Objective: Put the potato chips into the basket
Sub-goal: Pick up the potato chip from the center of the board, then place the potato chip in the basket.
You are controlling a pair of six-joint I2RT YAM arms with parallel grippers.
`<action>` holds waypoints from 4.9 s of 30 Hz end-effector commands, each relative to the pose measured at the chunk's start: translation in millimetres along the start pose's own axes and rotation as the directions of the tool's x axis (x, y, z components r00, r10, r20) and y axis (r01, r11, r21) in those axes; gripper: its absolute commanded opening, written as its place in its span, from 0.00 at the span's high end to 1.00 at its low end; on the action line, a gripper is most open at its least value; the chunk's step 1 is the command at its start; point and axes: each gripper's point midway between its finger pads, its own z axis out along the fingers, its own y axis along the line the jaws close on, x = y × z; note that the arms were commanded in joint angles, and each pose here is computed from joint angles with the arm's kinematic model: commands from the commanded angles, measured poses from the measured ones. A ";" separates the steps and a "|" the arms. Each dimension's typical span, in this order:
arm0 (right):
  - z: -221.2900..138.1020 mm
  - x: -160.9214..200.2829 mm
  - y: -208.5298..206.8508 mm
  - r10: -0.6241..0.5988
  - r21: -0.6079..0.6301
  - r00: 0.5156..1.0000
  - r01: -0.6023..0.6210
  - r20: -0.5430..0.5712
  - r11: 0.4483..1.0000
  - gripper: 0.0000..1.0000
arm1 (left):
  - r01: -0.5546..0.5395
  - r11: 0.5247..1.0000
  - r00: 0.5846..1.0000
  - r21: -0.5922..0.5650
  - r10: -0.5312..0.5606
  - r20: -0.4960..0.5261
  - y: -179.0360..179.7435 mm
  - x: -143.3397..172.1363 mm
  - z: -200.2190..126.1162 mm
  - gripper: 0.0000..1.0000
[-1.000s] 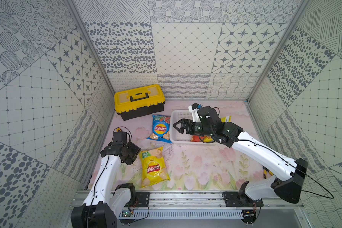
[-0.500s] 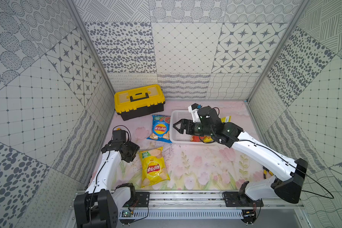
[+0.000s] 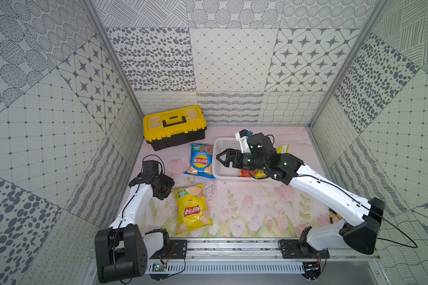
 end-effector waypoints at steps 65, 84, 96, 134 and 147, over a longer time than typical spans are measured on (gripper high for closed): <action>-59.6 -61.2 -7.8 0.061 -0.108 0.991 -0.047 0.121 0.993 0.07 | -0.127 0.643 0.912 0.756 0.375 -0.165 -214.9 86.0 -246.8 1.00; -121.5 -77.0 -24.7 0.062 -0.078 0.969 -0.044 0.241 0.996 0.07 | -0.161 0.448 0.659 0.879 0.712 -0.242 -355.6 170.5 -240.2 1.00; -141.4 -65.8 -56.2 0.044 -0.014 0.970 -0.042 0.238 0.999 0.07 | -0.135 0.471 0.543 0.872 0.771 -0.333 -388.6 200.3 -177.6 1.00; -130.2 -13.0 -109.5 0.064 0.151 0.998 -0.064 0.008 0.986 0.08 | -0.070 0.647 0.306 0.760 0.739 -0.600 -378.4 264.3 -9.3 1.00; -121.6 -14.4 -106.0 0.101 0.104 0.995 -0.101 0.009 0.989 0.08 | -0.030 0.651 0.333 0.759 0.722 -0.606 -388.6 262.5 11.9 0.64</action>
